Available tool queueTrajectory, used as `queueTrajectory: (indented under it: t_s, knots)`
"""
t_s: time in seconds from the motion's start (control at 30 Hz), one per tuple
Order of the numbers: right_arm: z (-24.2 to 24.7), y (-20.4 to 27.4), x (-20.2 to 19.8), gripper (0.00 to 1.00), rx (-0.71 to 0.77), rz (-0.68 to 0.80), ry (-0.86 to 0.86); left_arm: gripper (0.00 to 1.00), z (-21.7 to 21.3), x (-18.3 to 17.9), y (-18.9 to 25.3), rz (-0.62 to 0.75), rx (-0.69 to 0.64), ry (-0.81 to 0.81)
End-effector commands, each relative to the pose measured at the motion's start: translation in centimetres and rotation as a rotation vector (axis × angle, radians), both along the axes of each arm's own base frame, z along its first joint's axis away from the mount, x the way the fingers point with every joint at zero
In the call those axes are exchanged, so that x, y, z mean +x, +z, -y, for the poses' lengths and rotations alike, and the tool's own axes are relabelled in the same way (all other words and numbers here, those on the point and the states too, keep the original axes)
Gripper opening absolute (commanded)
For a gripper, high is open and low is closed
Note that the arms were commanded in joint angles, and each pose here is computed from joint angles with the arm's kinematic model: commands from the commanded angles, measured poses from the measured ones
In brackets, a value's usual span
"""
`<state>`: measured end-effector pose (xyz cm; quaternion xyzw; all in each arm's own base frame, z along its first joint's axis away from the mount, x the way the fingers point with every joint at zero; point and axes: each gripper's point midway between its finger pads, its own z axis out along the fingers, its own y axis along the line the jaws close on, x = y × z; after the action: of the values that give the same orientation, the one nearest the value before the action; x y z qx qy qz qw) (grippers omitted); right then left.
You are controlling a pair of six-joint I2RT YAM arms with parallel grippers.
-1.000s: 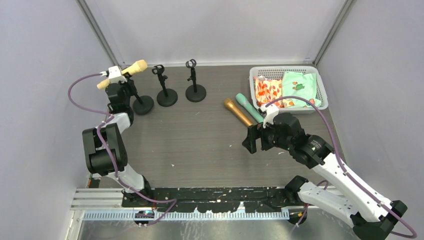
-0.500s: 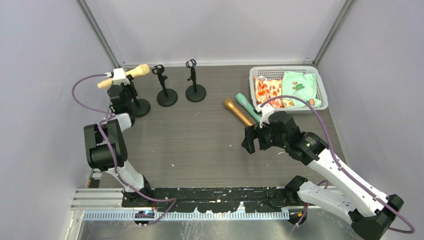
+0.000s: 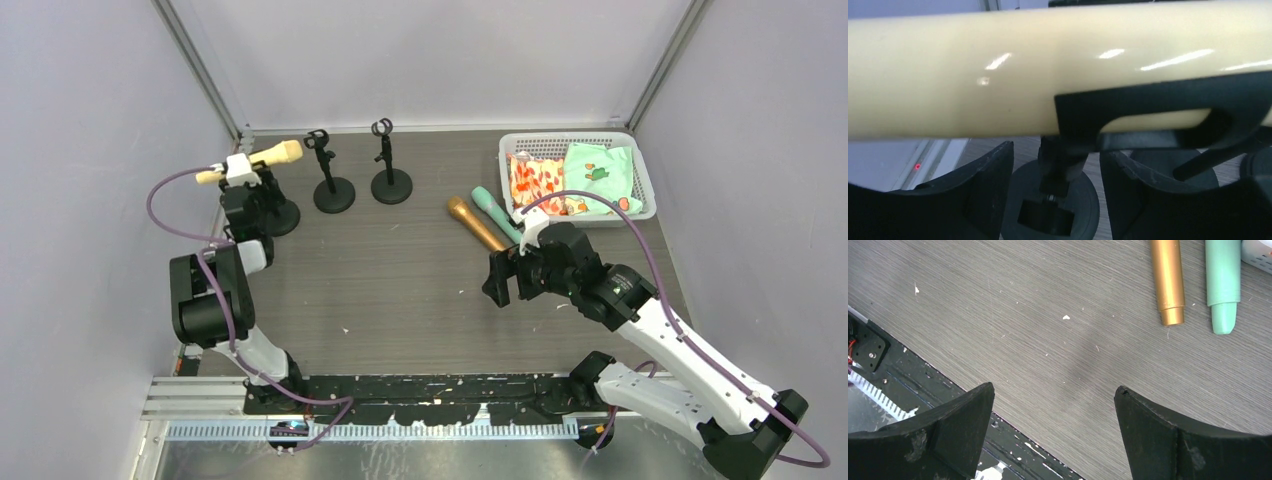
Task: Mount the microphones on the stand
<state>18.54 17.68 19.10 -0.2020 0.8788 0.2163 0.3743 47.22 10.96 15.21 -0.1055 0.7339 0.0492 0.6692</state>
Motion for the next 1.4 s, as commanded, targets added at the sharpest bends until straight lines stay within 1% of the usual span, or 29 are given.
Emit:
queueTrajectory:
  t_s: [0.0,0.1,0.2,0.3,0.5,0.6,0.67,0.7,0.77,0.87,0.93,1.03,1.13,1.23,1.27,1.37]
  knots:
    - [-0.7,2.7,0.6,0.94,0.062,0.076,0.013,0.68,-0.7,-1.4,3.8,0.107,-0.031,0.064]
    - [-0.7,2.8,0.6,0.95,0.062,0.08,0.014,0.82,-0.6,-2.3,3.5,0.111,-0.079,0.088]
    - [-0.6,3.0,0.7,0.95,0.064,0.084,0.003,0.87,-0.3,-3.3,3.4,0.103,-0.127,0.103]
    - [-0.4,3.2,1.2,0.95,0.07,0.094,-0.038,0.88,-0.2,-4.9,3.9,0.098,-0.186,0.137]
    - [0.6,4.5,3.3,0.95,0.115,0.143,-0.212,0.88,0.0,-9.6,4.7,0.122,-0.368,0.26]
    - [0.6,5.1,4.3,0.95,0.145,0.162,-0.266,0.87,1.8,-11.7,6.0,0.122,-0.453,0.215]
    - [0.5,5.3,5.1,0.95,0.166,0.176,-0.304,0.86,3.0,-13.3,6.0,0.074,-0.495,0.193]
    - [0.3,5.5,5.6,0.95,0.18,0.185,-0.32,0.86,3.5,-14.0,6.6,0.078,-0.505,0.175]
    - [0.0,5.8,6.4,0.95,0.211,0.206,-0.344,0.86,4.6,-15.5,7.1,0.04,-0.516,0.145]
    - [-1.1,6.4,7.5,0.95,0.268,0.236,-0.344,0.85,6.8,-17.7,5.7,-0.108,-0.54,0.092]
    - [-1.8,6.7,8.1,0.95,0.283,0.249,-0.337,0.85,7.5,-18.7,4.7,-0.171,-0.537,0.077]
    - [-2.4,7.3,8.6,0.95,0.301,0.264,-0.322,0.8,8.5,-19.0,4.2,-0.189,-0.507,0.03]
    - [-2.5,7.6,8.6,0.95,0.313,0.273,-0.318,0.79,9.1,-18.7,4.2,-0.181,-0.401,0.041]
    - [-2.3,7.6,8.3,0.95,0.318,0.276,-0.316,0.8,12.2,-17.7,4.4,-0.17,-0.273,0.004]
    - [-2.2,7.5,8.2,0.95,0.32,0.277,-0.316,0.8,14.1,-17.3,4.3,-0.172,-0.233,-0.032]
    - [-2.0,7.5,7.6,0.95,0.326,0.272,-0.307,0.82,16.5,-15.3,3.5,-0.173,-0.132,-0.037]
